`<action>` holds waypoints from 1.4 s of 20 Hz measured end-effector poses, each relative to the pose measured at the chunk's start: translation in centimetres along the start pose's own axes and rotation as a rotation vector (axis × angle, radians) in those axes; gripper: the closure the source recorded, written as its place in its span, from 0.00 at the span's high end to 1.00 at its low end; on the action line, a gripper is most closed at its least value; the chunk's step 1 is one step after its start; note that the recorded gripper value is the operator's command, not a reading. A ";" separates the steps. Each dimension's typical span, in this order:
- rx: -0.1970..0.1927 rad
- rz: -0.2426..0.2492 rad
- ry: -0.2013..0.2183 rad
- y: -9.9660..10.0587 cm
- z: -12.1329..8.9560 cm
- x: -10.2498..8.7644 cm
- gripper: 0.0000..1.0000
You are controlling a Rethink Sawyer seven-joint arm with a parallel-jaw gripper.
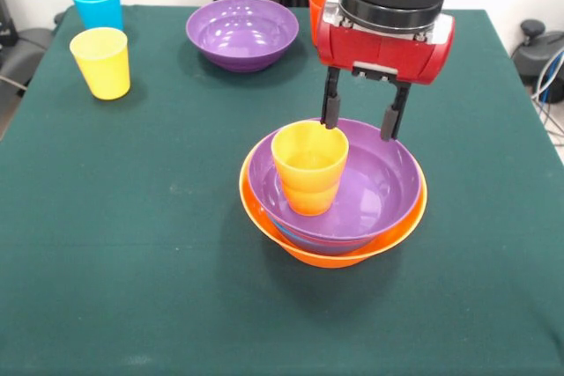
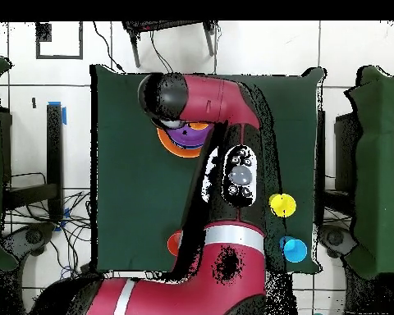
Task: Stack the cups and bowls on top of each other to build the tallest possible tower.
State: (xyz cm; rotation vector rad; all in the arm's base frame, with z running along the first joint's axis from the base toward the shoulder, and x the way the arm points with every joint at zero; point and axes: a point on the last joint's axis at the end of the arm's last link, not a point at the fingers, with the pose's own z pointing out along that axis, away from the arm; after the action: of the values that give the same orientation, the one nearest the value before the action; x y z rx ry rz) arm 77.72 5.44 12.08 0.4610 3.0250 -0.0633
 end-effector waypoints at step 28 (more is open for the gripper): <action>-0.012 0.028 -0.077 -1.9 1.0 -1.7 1.00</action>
State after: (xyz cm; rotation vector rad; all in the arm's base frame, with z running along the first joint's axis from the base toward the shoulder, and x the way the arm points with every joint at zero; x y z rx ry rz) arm 78.83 3.11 11.29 0.4879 2.9410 -0.0597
